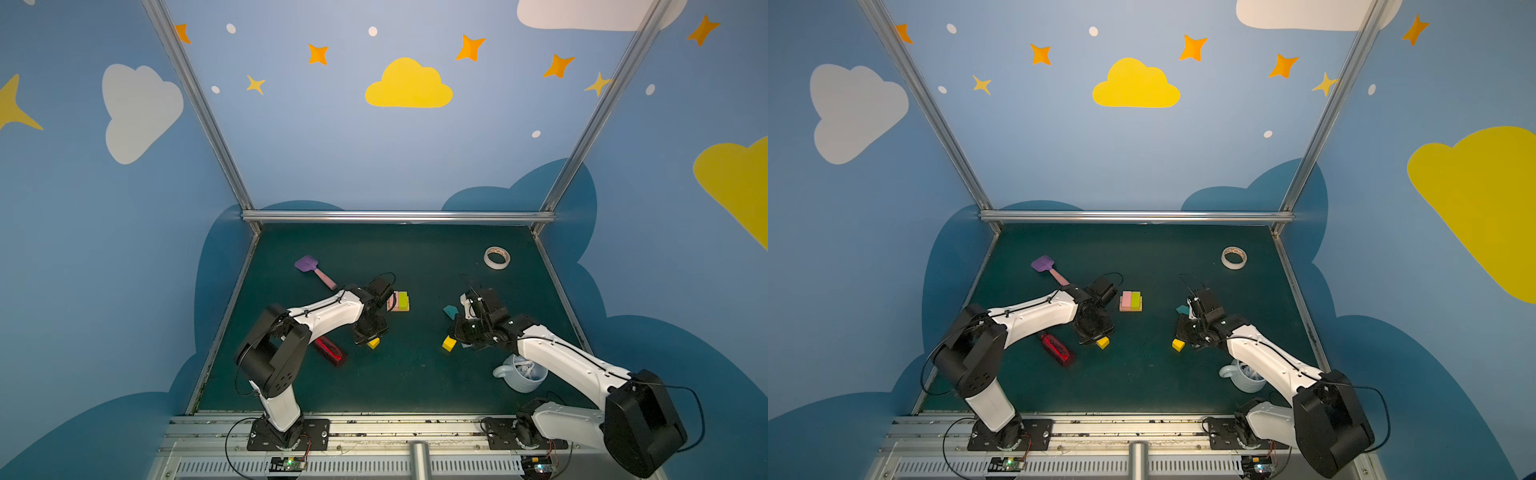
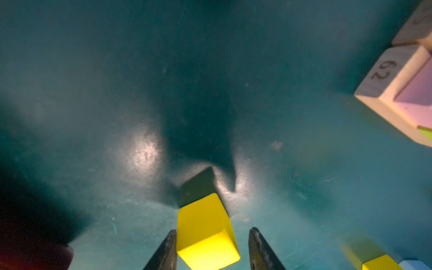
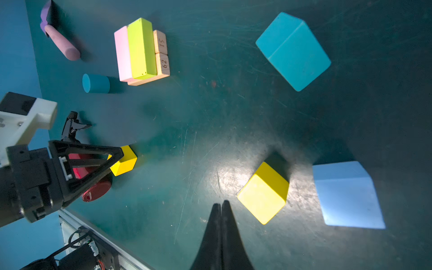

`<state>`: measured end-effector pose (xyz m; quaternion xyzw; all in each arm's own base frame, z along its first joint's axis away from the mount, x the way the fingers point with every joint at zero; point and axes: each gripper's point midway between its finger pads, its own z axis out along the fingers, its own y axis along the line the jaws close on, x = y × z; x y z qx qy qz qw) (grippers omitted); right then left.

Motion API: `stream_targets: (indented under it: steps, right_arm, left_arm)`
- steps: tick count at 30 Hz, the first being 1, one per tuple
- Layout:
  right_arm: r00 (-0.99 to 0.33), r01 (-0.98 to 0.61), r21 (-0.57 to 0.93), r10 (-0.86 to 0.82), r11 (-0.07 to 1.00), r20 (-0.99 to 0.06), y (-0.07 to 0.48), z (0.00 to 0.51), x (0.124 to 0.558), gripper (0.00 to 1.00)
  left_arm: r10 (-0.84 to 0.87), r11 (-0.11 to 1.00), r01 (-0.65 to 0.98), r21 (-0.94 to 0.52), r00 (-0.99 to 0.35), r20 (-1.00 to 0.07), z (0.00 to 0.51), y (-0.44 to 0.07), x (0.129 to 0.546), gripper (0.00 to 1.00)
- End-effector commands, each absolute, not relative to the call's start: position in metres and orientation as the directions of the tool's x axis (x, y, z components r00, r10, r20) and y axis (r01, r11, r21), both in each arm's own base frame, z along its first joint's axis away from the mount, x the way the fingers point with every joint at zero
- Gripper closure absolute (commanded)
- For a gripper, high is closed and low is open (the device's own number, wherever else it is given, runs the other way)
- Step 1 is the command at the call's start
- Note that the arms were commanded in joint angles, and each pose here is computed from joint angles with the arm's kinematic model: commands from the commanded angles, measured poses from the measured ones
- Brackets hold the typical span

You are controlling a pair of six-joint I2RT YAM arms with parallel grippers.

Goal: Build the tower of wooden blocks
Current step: 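Move the left gripper over one yellow cube while the right gripper moves over another, then close the left gripper on the yellow cube near the red bottle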

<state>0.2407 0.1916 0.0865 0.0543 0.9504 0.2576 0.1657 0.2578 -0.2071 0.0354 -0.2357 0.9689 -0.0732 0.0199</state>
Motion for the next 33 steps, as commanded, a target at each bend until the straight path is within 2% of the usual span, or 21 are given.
stream_targets:
  steps: [1, 12, 27, 30, 33]
  right_arm:
    - [-0.935, 0.024, 0.509, 0.200, 0.861, -0.294, 0.1878, 0.0876, 0.2406, 0.99]
    - [-0.938, 0.029, 0.510, 0.199, 0.860, -0.283, 0.1892, 0.0837, 0.2413, 0.99]
    - [-0.940, 0.035, 0.510, 0.202, 0.859, -0.275, 0.1898, 0.0816, 0.2415, 0.99]
    - [-0.940, 0.035, 0.511, 0.202, 0.859, -0.275, 0.1899, 0.0819, 0.2415, 0.99]
    - [-0.940, 0.035, 0.511, 0.202, 0.859, -0.275, 0.1898, 0.0819, 0.2415, 0.99]
  left_arm:
    - [-0.439, 0.894, -0.436, -0.100, -0.899, -0.006, 0.0341, -0.2016, 0.2537, 0.54]
    - [-0.373, 0.927, -0.371, -0.059, -0.928, -0.018, 0.0346, -0.2036, 0.2519, 0.60]
    - [-0.335, 0.942, -0.335, -0.020, -0.942, -0.026, 0.0335, -0.2050, 0.2487, 0.59]
    - [-0.333, 0.943, -0.333, -0.015, -0.942, -0.029, 0.0337, -0.2047, 0.2487, 0.65]
    - [-0.330, 0.944, -0.329, -0.020, -0.943, -0.033, 0.0353, -0.2062, 0.2495, 0.65]
